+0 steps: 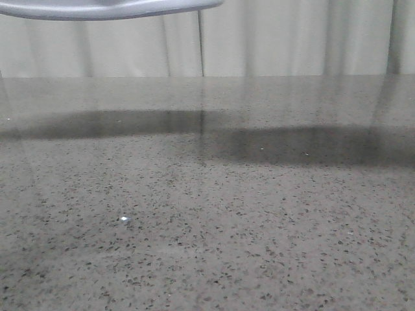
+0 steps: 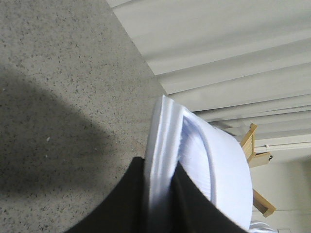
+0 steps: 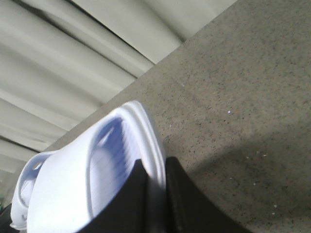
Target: Insert blue slippers together front up
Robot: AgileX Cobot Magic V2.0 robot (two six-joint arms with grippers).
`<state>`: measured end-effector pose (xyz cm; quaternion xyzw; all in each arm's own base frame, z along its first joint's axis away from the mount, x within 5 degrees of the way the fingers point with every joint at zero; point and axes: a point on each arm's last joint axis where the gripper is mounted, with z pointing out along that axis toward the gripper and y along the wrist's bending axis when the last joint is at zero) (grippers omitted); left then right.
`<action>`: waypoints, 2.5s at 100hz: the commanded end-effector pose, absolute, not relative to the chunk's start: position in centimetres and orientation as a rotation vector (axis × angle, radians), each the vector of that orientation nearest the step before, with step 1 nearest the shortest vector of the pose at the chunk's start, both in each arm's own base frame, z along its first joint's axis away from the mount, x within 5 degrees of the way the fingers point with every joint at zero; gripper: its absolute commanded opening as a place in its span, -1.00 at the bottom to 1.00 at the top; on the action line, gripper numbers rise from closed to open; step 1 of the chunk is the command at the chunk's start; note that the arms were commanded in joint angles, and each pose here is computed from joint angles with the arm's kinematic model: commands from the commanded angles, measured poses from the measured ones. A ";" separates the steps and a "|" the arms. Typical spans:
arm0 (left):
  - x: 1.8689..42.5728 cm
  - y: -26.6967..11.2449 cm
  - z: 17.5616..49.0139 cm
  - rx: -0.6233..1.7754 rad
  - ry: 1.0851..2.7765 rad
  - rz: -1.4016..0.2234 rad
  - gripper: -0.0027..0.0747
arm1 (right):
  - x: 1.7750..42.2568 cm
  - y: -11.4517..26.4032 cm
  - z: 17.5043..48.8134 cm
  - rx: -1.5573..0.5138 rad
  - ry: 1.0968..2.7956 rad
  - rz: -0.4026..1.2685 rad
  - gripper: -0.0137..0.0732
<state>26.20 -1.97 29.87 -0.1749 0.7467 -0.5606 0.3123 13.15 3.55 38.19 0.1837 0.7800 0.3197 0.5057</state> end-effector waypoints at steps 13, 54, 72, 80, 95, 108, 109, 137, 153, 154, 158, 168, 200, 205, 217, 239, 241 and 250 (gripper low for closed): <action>25.5 -4.0 31.8 -0.346 1.926 -1.607 -0.89 | 13.2 3.5 40.4 0.407 1.737 0.798 -0.92; 24.9 -6.6 31.8 -0.272 1.980 -1.693 -0.89 | 14.3 3.5 40.4 0.431 1.708 0.807 -0.92; 24.7 -7.4 31.8 -0.268 1.993 -1.736 -0.89 | 14.3 3.5 40.4 0.437 1.701 0.815 -0.92; 24.6 -7.8 32.0 -0.256 1.987 -1.766 -0.89 | 14.3 3.5 40.4 0.438 1.701 0.817 -0.92; 24.3 -8.4 32.2 -0.230 1.977 -1.814 -0.89 | 14.3 3.6 40.4 0.443 1.708 0.826 -0.92; 24.2 -8.6 32.4 -0.218 1.963 -1.848 -0.89 | 14.3 3.6 40.3 0.442 1.719 0.826 -0.92; 24.2 -8.6 32.4 -0.219 1.961 -1.849 -0.89 | 14.3 3.6 40.3 0.442 1.718 0.826 -0.92; 24.1 -8.7 32.5 -0.209 1.956 -1.868 -0.89 | 14.2 3.7 40.2 0.454 1.726 0.852 -0.93; 24.0 -8.7 32.5 -0.207 1.956 -1.870 -0.89 | 14.8 4.2 40.0 0.438 1.753 0.885 -0.93; 24.0 -8.7 32.5 -0.207 1.956 -1.870 -0.89 | 14.9 4.2 39.9 0.437 1.761 0.887 -0.93; 24.0 -8.7 32.5 -0.205 1.956 -1.872 -0.89 | 15.1 4.4 39.8 0.426 1.771 0.904 -0.93; 24.0 -8.7 32.6 -0.199 1.956 -1.878 -0.89 | 15.8 4.9 39.5 0.406 1.797 0.941 -0.93; 23.9 -8.7 33.0 -0.199 1.909 -1.936 -0.89 | 17.1 5.3 39.0 0.380 1.811 0.959 -0.93; 23.9 -8.7 33.1 -0.200 1.898 -1.948 -0.89 | 17.1 5.3 39.0 0.368 1.810 0.948 -0.93; 23.8 -8.7 33.3 -0.202 1.878 -1.970 -0.89 | 17.0 5.4 39.0 0.362 1.813 0.947 -0.93; 23.7 -8.7 33.7 -0.194 1.842 -2.015 -0.89 | 17.2 5.3 38.0 0.372 1.835 0.928 -0.93; 23.7 -8.7 33.7 -0.194 1.842 -2.015 -0.89 | 17.3 5.3 37.9 0.370 1.837 0.926 -0.93; 23.7 -8.7 33.7 -0.210 1.847 -2.027 -0.89 | 17.5 5.3 37.8 0.372 1.840 0.918 -0.93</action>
